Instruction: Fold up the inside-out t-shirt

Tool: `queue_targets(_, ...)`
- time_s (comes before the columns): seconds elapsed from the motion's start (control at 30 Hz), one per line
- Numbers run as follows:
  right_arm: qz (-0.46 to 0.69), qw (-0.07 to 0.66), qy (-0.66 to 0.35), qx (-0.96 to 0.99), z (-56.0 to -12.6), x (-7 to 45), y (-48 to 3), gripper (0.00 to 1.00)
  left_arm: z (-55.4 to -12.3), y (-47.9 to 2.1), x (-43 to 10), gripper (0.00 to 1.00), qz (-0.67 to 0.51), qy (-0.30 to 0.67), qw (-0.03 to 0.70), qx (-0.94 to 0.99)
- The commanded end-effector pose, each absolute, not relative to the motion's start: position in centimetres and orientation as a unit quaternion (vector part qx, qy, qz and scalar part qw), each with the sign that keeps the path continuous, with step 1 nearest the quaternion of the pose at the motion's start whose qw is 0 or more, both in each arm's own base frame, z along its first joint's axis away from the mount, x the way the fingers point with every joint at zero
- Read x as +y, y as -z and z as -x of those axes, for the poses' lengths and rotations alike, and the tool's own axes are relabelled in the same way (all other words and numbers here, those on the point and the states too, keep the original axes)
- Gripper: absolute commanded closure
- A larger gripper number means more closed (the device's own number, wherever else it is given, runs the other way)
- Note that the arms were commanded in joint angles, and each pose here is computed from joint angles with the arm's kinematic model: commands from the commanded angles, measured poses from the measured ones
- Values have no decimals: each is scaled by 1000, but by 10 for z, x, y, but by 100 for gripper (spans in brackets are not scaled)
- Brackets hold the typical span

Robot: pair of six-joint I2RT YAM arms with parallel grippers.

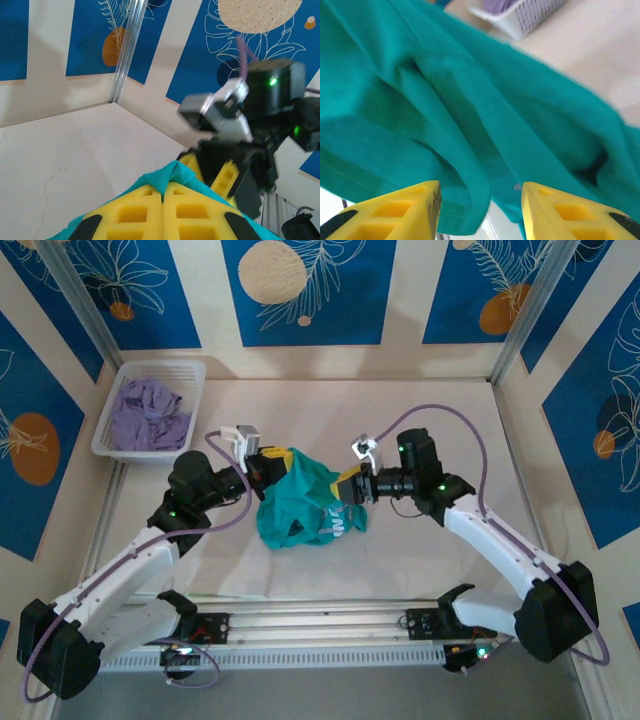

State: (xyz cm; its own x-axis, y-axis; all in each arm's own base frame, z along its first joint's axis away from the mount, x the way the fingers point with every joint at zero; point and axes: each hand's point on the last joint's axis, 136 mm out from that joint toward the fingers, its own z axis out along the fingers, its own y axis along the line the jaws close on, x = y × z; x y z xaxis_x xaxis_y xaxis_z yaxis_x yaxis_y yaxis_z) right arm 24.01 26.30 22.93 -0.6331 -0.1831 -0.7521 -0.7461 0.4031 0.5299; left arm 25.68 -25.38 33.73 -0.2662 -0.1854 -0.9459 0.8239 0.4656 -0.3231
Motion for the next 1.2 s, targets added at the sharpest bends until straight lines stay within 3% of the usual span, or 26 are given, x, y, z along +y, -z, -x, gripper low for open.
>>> queue_targets(0.0,307,302,-478,766,-235,275,-231,54,-252,-353,-251,100,-248,468,573,626)
queue_targets(0.17,324,281,-501,751,-227,286,-229,60,-256,-350,-247,100,-237,459,577,633)
queue_targets(0.27,345,278,-515,734,-214,292,-234,77,-260,-351,-242,100,-226,449,587,635)
queue_targets(0.4,385,296,-536,690,-188,302,-249,88,-271,-352,-236,100,-198,444,596,640)
queue_targets(0.63,406,364,-541,640,-167,313,-271,96,-288,-351,-234,100,-163,473,584,639)
queue_targets(0.87,349,396,-469,708,-199,307,-253,100,-285,-342,-243,100,-185,482,562,646)
queue_targets(0.93,327,413,-433,731,-213,298,-251,100,-284,-330,-244,90,-193,475,547,661)
queue_targets(1.0,312,426,-403,747,-224,289,-251,100,-283,-316,-243,74,-196,466,533,679)
queue_targets(1.17,311,441,-400,741,-227,282,-260,100,-284,-284,-235,57,-182,427,505,728)
